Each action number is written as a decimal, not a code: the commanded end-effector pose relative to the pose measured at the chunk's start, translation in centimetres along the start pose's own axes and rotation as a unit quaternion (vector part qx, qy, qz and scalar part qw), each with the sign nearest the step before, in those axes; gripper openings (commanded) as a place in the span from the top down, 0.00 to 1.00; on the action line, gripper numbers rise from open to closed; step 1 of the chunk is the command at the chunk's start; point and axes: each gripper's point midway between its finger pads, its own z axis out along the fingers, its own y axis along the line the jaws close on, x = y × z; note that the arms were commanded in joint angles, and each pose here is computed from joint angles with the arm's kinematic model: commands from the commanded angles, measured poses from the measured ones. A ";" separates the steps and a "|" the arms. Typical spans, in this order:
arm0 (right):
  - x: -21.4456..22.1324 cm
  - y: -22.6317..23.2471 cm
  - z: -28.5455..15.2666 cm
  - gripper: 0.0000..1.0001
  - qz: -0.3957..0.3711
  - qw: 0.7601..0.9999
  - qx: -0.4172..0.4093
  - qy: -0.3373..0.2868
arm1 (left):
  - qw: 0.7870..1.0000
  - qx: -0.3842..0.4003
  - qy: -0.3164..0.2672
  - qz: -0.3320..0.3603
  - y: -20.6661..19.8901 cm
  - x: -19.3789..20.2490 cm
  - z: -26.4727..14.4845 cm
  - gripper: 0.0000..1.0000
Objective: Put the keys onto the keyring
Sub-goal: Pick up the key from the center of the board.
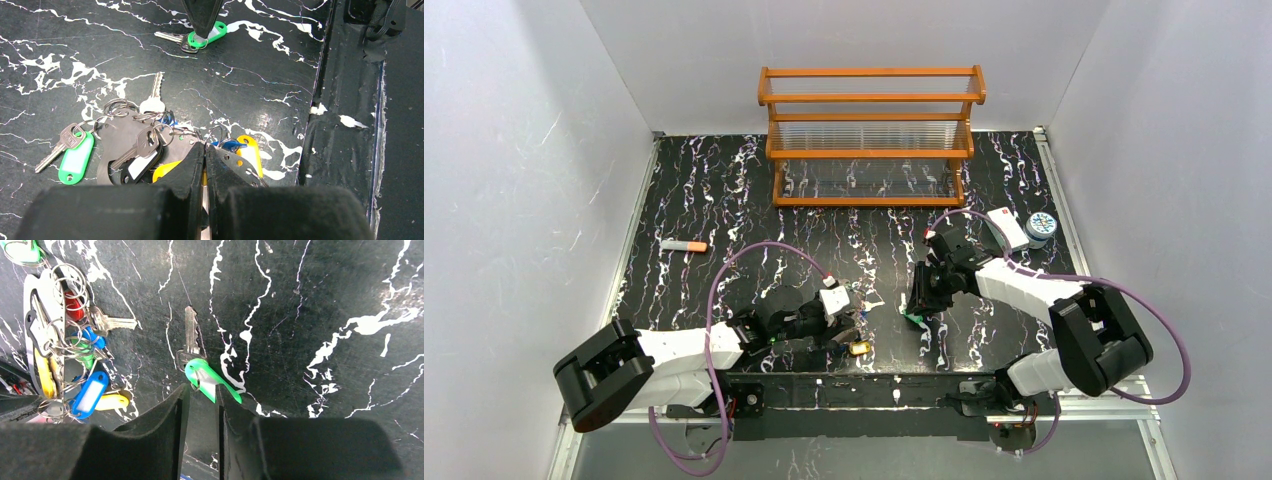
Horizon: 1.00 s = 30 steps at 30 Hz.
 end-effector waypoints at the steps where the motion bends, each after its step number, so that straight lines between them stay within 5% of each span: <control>1: -0.8 0.3 -0.2 0.66 -0.010 1.000 0.001 -0.008 | 1.000 0.006 -0.017 0.005 -0.2 -0.9 0.1 1.00; 6: -0.5 0.8 0.3 0.71 -0.005 1.000 -0.021 0.000 | 1.000 0.006 -0.017 0.005 -0.2 -0.9 0.1 1.00; 15: -1.3 1.0 0.3 0.99 -0.013 1.000 -0.020 -0.012 | 1.000 0.003 -0.018 0.000 -0.2 -1.0 0.0 1.00; 30: -2.0 4.0 -2.9 0.99 -0.124 0.989 -0.077 -0.037 | 0.997 -0.038 -0.011 -0.073 1.2 -1.7 1.6 1.00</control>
